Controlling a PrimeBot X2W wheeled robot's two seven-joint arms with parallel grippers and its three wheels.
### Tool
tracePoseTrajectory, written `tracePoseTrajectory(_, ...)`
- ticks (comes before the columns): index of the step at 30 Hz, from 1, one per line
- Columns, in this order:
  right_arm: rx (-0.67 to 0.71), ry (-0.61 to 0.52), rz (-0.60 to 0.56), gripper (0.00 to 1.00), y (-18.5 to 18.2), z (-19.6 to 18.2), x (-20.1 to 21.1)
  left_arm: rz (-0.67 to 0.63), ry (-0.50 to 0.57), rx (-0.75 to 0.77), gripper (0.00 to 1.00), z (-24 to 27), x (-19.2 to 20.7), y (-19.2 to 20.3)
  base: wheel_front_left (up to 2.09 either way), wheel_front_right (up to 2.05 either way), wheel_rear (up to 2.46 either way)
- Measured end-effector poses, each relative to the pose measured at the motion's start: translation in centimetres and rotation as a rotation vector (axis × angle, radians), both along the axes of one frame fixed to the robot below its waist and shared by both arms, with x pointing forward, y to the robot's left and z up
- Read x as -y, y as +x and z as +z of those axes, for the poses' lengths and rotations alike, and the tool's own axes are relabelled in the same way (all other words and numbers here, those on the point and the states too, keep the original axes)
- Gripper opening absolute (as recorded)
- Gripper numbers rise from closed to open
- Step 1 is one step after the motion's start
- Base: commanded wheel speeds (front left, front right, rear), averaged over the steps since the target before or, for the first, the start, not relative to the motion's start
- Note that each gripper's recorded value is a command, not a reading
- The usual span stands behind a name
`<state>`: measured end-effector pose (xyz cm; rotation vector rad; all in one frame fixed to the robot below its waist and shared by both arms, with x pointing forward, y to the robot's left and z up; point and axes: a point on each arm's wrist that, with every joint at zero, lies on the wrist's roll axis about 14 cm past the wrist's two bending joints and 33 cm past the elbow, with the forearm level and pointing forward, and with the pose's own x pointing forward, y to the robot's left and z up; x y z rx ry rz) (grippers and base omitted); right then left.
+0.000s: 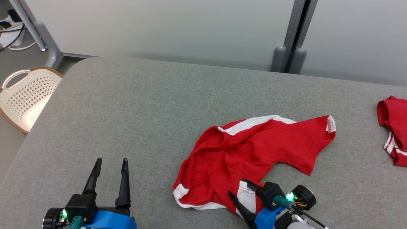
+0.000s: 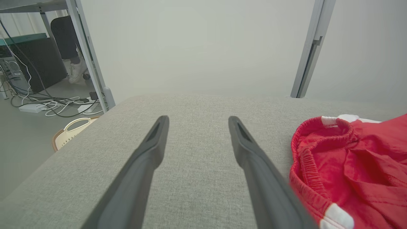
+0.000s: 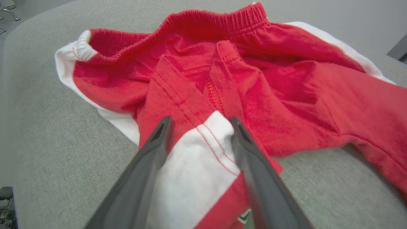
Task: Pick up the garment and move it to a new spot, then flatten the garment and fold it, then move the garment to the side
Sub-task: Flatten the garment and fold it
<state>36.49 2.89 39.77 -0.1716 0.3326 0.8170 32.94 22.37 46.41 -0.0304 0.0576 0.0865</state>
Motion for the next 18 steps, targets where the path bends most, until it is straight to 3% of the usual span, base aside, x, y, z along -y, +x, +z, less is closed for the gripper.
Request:
tracePoseTrajectory(9,0.042,0.104,-0.126,0.00,2.3,1.6,2.1,0.002,-0.001,0.001,1.00,0.0,0.1,0.2,0.00,0.00,0.00)
tracePoseTrajectory(18,0.088,0.269,-0.440,0.00,3.3,4.3,9.7,-0.068,-0.013,0.013,1.00,0.2,2.3,1.6,0.00,0.00,0.00)
